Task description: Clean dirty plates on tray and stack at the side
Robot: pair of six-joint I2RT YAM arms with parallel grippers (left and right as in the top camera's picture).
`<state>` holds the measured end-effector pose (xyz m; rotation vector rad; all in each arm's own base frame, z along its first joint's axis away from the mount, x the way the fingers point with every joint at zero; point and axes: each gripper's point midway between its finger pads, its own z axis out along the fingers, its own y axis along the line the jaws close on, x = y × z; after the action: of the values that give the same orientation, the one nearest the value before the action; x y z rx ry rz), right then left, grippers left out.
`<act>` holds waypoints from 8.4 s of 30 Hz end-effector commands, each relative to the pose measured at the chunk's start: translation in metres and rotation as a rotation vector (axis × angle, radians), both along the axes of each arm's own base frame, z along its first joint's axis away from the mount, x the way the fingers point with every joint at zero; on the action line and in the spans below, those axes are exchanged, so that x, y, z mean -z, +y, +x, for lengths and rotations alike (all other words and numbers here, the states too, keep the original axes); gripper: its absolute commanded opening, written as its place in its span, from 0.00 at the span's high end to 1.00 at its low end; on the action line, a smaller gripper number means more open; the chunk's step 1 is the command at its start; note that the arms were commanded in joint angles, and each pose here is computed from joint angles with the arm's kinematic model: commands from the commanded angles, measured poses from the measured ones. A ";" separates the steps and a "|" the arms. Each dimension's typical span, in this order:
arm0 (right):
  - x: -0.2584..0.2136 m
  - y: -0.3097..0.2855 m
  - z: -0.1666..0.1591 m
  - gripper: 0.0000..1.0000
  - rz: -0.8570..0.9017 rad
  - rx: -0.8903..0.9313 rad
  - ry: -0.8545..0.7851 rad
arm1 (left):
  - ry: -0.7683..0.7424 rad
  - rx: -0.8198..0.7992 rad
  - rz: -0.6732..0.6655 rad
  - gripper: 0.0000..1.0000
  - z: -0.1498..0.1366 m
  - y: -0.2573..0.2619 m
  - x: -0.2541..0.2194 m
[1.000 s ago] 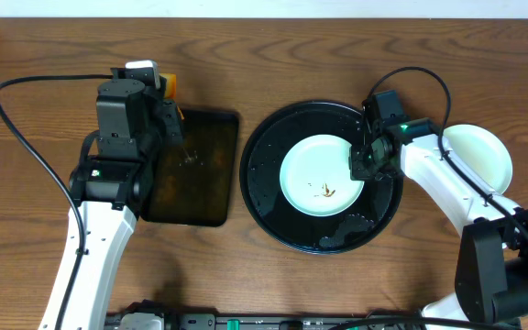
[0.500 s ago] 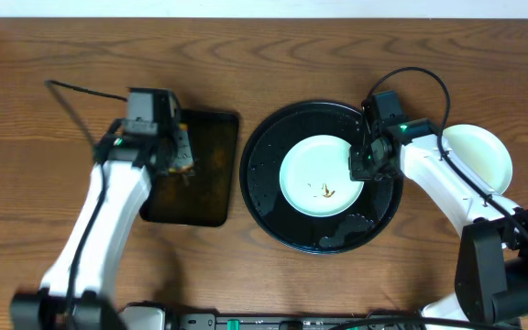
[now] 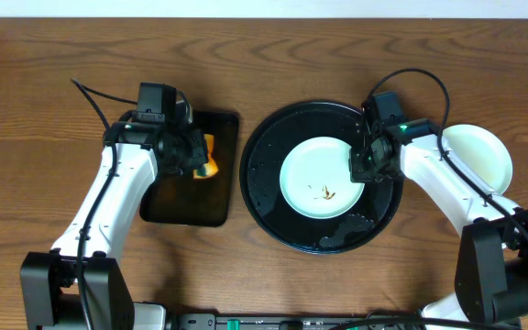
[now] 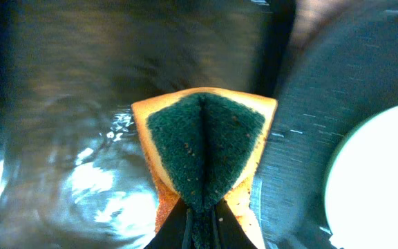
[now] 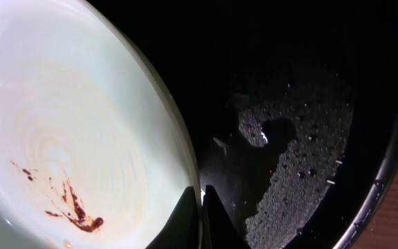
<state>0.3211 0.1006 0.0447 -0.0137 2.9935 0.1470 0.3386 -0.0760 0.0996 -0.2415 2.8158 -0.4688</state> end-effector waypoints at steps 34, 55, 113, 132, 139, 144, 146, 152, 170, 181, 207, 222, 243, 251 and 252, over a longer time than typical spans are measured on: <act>0.045 0.015 -0.039 0.99 0.114 0.039 0.079 | 0.119 0.439 -0.280 0.93 -0.072 -0.258 0.063; 0.045 0.016 -0.042 0.99 0.121 0.039 0.093 | -0.022 0.247 0.123 0.93 -0.019 -0.154 0.062; -0.131 -0.052 0.037 0.99 -0.439 -0.089 -0.649 | 0.152 -0.022 0.084 0.93 -0.008 0.022 0.059; -0.182 -0.027 0.025 0.99 -0.789 -0.144 -0.822 | 0.185 -0.166 -0.035 0.93 -0.015 0.051 0.093; -0.181 -0.028 0.024 0.99 -0.794 -0.145 -0.818 | 0.222 -0.238 -0.190 0.93 -0.016 0.048 0.095; -0.182 -0.028 0.025 0.99 -0.793 -0.145 -0.819 | 0.080 -0.006 -0.489 0.93 -0.003 -0.001 0.055; -0.181 -0.028 0.024 0.99 -0.794 -0.145 -0.818 | 0.084 -0.030 -0.396 0.93 -0.002 0.011 0.065; -0.181 -0.028 0.024 0.99 -0.796 -0.148 -0.814 | 0.227 -0.276 0.047 0.93 -0.023 0.084 0.104; -0.175 -0.032 0.023 0.99 -0.735 -0.068 -0.813 | 0.150 -0.117 0.025 0.92 -0.008 0.057 0.081; -0.155 -0.071 0.026 0.99 -0.582 0.180 -0.743 | 0.051 -0.015 0.350 0.63 -0.003 0.047 0.064; -0.113 -0.269 -0.021 0.99 -0.442 0.829 -0.471 | -0.070 -0.011 0.211 0.26 -0.009 0.022 0.008; -0.093 -0.221 0.013 0.44 -0.006 0.655 -0.465 | -0.024 -0.007 0.218 0.19 -0.019 0.023 0.012; -0.082 -0.136 -0.072 0.01 0.044 0.352 -0.178 | 0.120 -0.051 0.285 0.18 -0.093 0.044 -0.002; -0.132 -0.107 -0.084 0.01 0.028 0.211 -0.564 | -0.235 -0.101 0.217 0.18 -0.114 0.047 -0.036; -0.136 -0.105 -0.088 0.01 0.030 0.202 -0.600 | -0.284 -0.120 0.204 0.17 -0.117 0.048 -0.041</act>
<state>0.2427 -0.0093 0.1764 0.2620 2.4334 0.1563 0.2303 -0.0318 0.1338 -0.2520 2.6216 -0.1558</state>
